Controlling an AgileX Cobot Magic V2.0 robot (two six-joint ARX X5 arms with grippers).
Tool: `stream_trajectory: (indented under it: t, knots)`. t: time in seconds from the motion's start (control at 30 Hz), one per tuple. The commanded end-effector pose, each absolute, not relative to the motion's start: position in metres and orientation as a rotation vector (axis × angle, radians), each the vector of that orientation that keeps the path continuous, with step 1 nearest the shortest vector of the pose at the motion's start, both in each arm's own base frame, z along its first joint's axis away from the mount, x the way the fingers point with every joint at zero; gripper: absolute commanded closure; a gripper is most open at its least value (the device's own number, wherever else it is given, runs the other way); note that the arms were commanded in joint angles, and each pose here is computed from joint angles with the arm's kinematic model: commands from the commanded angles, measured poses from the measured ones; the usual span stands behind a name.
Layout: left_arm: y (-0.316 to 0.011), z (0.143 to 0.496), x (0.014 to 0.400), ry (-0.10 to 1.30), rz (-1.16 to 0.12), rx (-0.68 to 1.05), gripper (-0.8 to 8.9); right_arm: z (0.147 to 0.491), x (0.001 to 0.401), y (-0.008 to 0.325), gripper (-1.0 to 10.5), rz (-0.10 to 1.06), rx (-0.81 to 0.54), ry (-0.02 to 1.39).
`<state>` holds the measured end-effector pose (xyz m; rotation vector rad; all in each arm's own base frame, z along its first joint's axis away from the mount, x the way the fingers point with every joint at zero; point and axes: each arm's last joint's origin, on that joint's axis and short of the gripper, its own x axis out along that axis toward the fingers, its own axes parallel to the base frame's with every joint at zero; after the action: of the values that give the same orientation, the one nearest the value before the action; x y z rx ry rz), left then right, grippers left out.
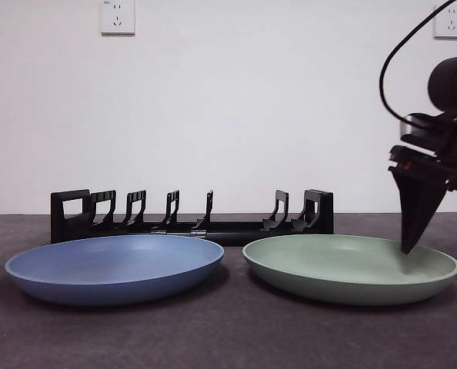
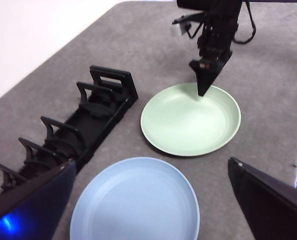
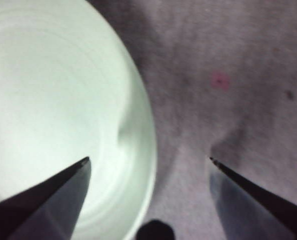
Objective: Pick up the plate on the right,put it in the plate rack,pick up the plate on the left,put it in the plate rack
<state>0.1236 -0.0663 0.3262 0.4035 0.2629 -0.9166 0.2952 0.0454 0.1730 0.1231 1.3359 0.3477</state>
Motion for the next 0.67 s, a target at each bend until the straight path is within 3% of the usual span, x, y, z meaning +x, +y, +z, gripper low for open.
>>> stream_trajectory:
  t: [0.03,0.13,0.37,0.67]
  knots:
    - [-0.0668,0.3291,0.1235,0.232,-0.919,0.416,2.12,0.1691,0.2972,0.0503,6.2,0.350,0.121,1.336]
    - [-0.0669,0.3289,0.1237,0.234,-0.919,0.415,2.12,0.1695,0.2979,0.0544,7.9,0.358,0.109,1.322]
    - [-0.0681,0.3278,0.1249,0.243,-0.926,0.415,2.12,0.1692,0.2988,0.0556,9.7,0.356,0.101,1.313]
    - [-0.0754,0.3255,0.1244,0.237,-0.981,0.458,2.12,0.1744,0.3003,0.0553,9.6,0.356,0.102,1.301]
